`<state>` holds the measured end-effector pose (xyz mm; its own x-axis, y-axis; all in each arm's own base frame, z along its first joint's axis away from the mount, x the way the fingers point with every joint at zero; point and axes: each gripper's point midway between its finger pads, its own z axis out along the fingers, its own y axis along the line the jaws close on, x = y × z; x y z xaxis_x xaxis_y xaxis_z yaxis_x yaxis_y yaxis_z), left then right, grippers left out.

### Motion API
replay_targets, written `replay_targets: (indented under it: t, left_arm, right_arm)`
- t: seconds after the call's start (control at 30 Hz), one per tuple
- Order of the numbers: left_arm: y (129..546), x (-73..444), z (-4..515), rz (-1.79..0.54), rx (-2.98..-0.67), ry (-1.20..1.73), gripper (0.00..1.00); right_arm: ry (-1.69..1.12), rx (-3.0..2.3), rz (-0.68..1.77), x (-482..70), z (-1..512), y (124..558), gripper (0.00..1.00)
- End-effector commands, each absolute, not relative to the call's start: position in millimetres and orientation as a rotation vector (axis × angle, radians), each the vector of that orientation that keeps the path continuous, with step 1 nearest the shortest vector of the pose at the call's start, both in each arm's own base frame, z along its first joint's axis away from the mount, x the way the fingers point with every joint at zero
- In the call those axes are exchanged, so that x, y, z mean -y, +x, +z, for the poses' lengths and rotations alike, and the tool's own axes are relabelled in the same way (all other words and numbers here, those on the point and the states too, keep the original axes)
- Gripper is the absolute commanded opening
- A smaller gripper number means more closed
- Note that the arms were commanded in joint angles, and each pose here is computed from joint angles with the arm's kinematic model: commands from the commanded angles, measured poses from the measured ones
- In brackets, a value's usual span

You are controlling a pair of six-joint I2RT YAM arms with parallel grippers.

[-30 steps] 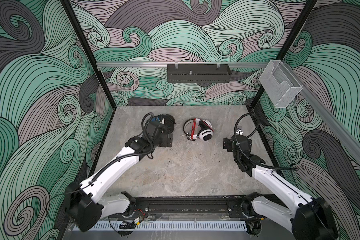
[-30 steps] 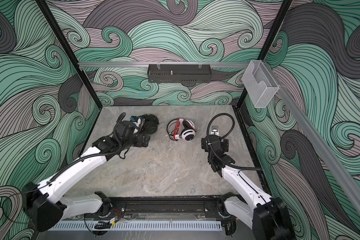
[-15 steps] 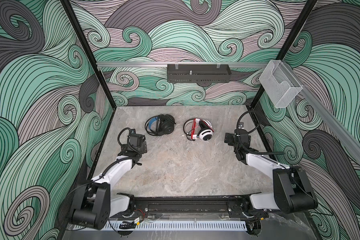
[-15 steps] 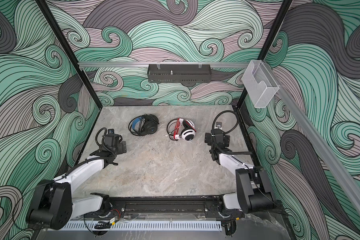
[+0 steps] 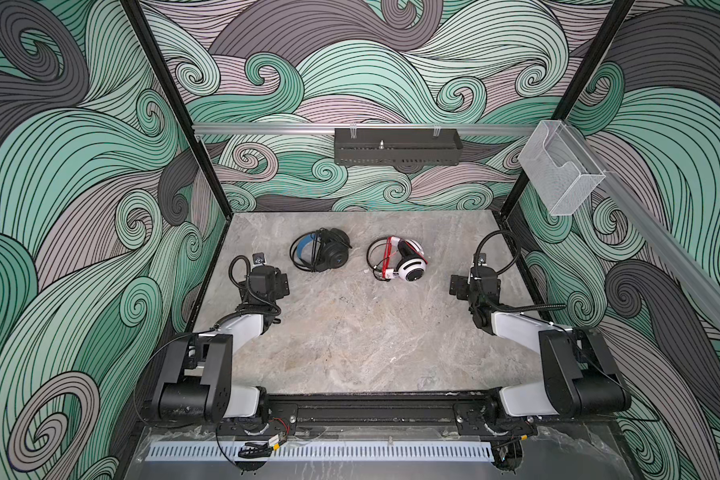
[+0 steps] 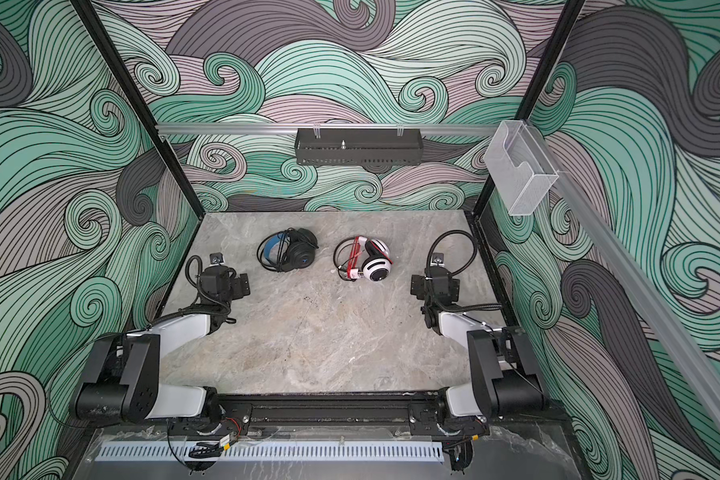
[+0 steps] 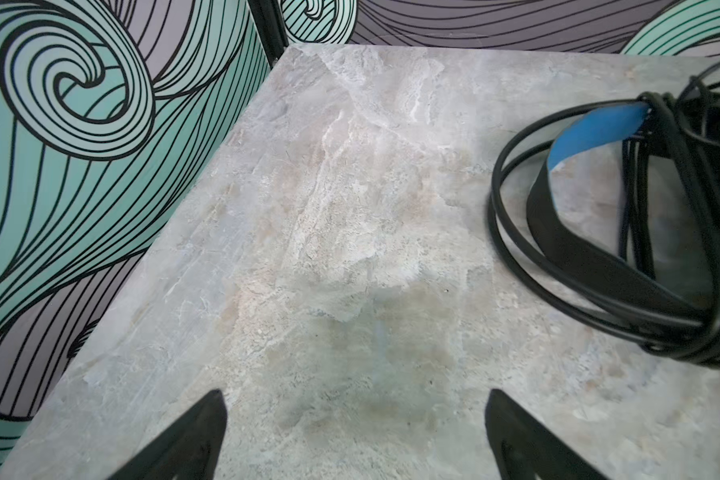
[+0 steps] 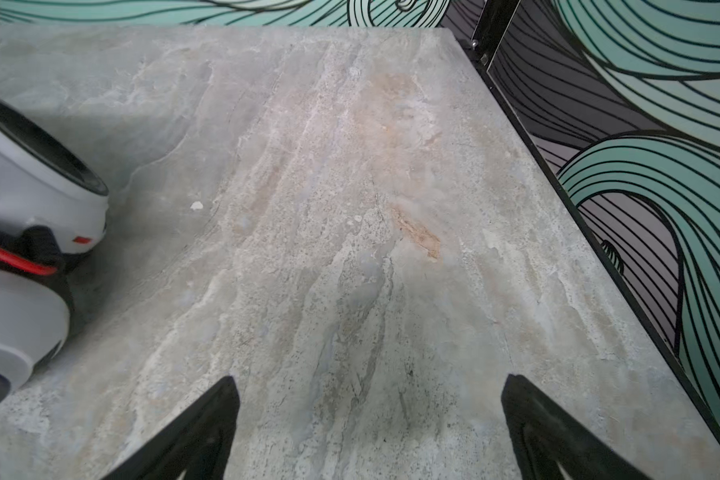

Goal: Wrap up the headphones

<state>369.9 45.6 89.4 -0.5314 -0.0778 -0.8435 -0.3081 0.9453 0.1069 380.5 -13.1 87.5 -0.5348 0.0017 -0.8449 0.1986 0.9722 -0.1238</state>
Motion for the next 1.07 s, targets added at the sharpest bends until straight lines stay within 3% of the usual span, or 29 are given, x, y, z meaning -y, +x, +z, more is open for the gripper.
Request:
replay_targets:
  t: [0.0, 0.17, 0.37, 1.03]
  left_arm:
    - [388.1, -45.6, 113.4, 0.251, -1.985, -0.236, 0.99]
    - [394.7, -44.7, 86.9, 0.247, -1.990, -0.213, 0.99]
    - [394.8, -47.1, 84.1, 0.217, -2.016, -0.231, 0.99]
    - [394.9, -47.2, 85.0, 0.212, -2.011, -0.232, 0.99]
  right_arm:
    - [0.181, -2.015, -0.209, 16.2, 108.9, 383.7, 0.99]
    - [0.083, -1.937, -0.164, 12.6, 112.9, 392.0, 0.99]
    - [0.045, -1.946, -0.092, 8.5, 89.4, 396.7, 0.99]
    - [-0.030, -1.949, -0.046, -3.8, 90.5, 399.3, 0.99]
